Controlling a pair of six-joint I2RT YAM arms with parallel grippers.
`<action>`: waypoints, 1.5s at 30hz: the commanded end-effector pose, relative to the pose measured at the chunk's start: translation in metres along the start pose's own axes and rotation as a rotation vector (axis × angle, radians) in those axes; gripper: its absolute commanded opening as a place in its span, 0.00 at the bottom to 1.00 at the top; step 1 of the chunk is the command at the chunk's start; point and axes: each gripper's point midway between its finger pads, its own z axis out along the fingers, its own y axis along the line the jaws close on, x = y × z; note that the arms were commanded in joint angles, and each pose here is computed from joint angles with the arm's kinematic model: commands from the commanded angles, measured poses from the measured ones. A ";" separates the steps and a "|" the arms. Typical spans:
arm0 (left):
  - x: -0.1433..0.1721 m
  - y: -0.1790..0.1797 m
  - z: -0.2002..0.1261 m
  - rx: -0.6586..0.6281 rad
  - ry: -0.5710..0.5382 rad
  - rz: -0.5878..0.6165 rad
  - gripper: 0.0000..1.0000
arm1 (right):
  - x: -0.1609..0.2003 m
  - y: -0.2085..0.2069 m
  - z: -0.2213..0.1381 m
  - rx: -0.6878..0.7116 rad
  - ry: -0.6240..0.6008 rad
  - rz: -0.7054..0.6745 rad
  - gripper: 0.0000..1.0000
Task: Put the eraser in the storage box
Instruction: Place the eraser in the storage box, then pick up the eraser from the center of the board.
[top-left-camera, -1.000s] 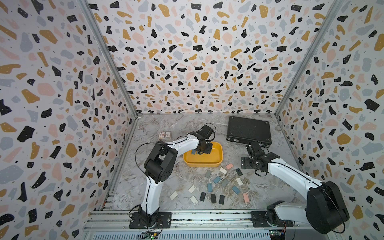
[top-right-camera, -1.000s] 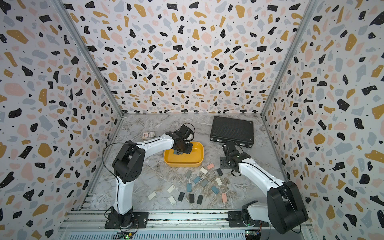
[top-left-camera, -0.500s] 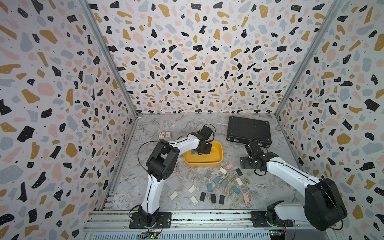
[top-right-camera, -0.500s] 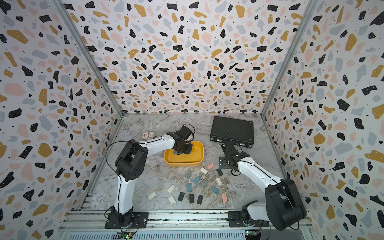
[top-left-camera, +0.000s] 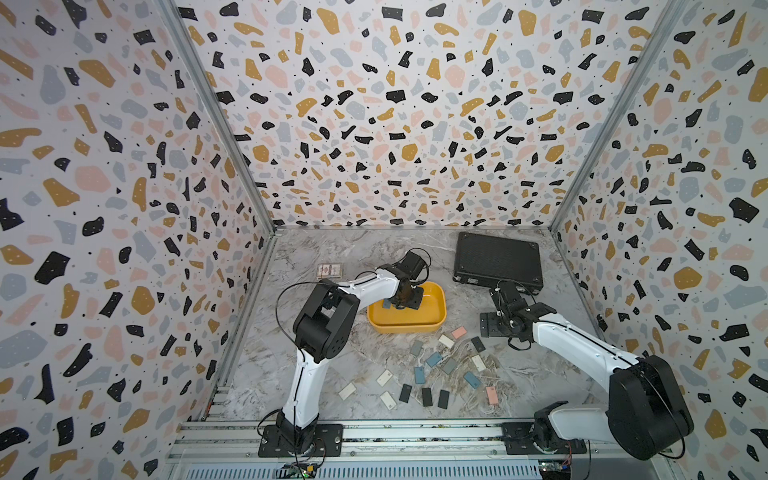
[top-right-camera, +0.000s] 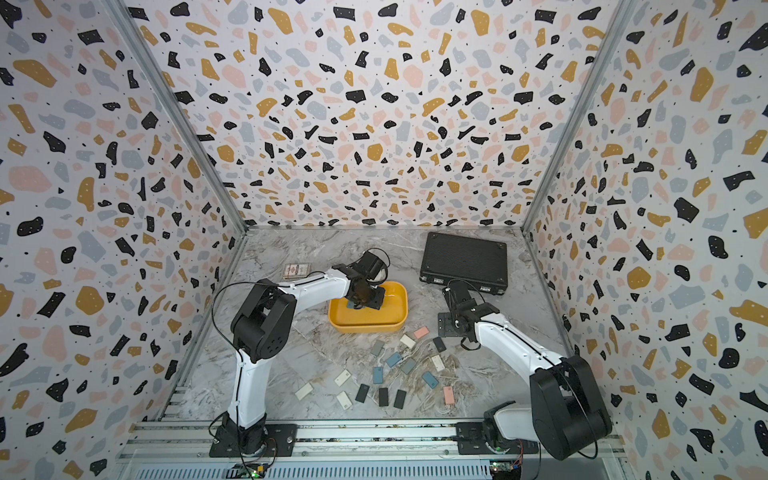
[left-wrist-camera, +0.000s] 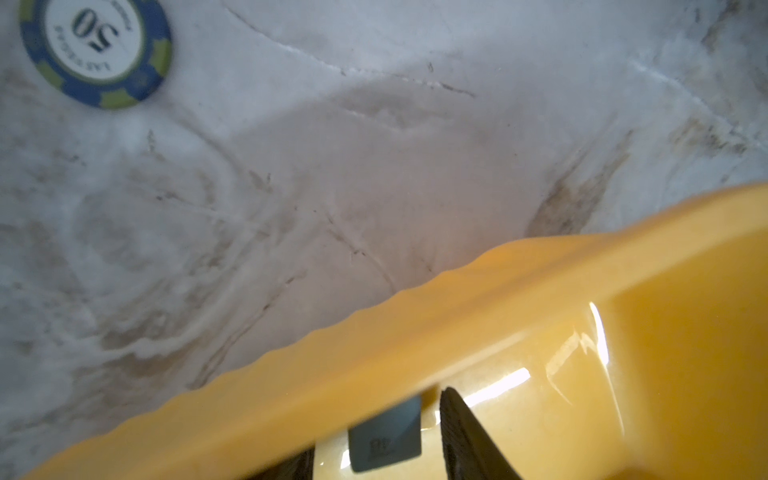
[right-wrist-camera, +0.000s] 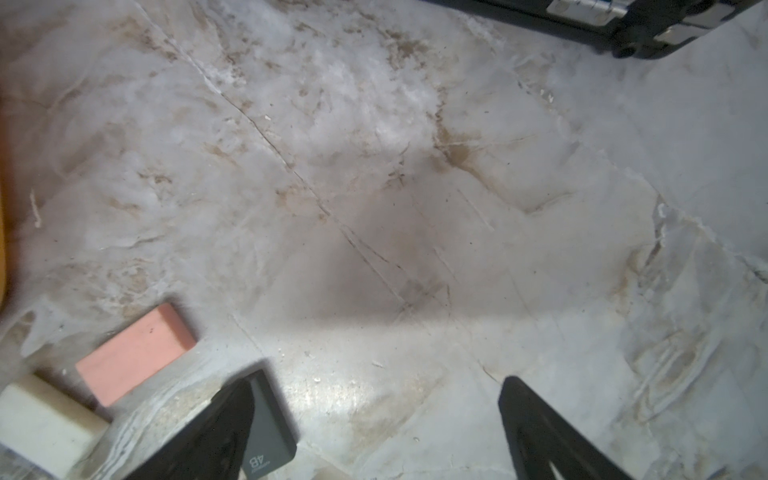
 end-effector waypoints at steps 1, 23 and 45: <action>-0.024 -0.005 -0.035 0.022 -0.073 -0.001 0.53 | -0.011 0.003 -0.009 -0.013 -0.029 0.009 0.95; 0.092 -0.050 -0.176 0.123 -0.151 0.227 0.73 | -0.007 -0.002 -0.018 -0.015 -0.055 0.010 0.95; 0.136 -0.066 -0.072 0.080 -0.004 0.148 0.71 | -0.001 -0.008 -0.023 -0.005 -0.066 0.010 0.95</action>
